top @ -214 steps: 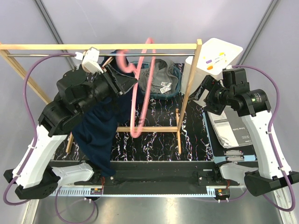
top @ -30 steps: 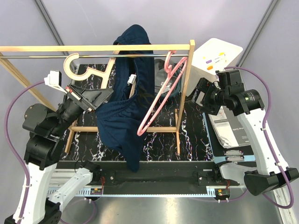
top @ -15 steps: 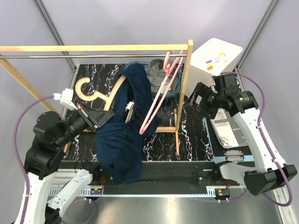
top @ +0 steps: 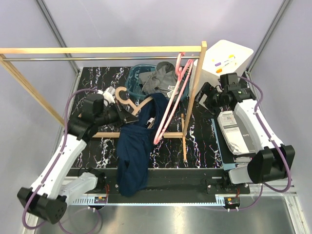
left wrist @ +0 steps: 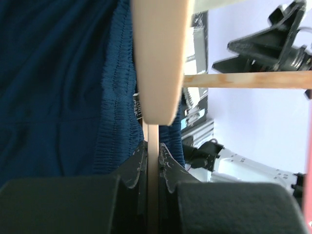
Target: Remove the shorts from the hanger
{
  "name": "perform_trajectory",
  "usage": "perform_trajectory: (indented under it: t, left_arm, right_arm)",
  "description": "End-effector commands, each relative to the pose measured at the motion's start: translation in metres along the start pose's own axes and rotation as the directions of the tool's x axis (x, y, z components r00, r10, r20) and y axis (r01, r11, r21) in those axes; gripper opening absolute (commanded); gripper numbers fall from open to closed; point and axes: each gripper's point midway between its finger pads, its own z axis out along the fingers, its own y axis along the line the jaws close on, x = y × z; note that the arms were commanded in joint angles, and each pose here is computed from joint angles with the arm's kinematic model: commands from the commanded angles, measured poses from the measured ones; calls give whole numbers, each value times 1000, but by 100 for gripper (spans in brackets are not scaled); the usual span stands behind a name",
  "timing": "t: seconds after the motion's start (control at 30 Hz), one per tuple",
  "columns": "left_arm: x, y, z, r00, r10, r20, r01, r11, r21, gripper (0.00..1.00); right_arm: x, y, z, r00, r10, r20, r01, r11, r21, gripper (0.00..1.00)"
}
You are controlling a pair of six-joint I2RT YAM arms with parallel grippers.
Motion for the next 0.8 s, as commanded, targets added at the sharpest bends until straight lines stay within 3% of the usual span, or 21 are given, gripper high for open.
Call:
perform_trajectory:
  t: [0.0,0.37,0.53,0.77]
  left_arm:
    - [-19,-60,-6,987,158,12,-157,962,222,0]
    - [-15,-71,49,956,241,-169,-185,939,290,0]
    - [-18,-82,66,949,248,-196,-185,937,295,0]
    - [-25,-82,92,957,192,-216,-140,962,235,0]
  right_arm:
    - [-25,29,11,997,-67,47,73,990,-125,97]
    - [-66,73,42,966,-249,70,258,926,-276,99]
    - [-65,87,51,953,-300,36,292,884,-365,98]
    - [-54,75,54,929,-368,27,350,856,-380,97]
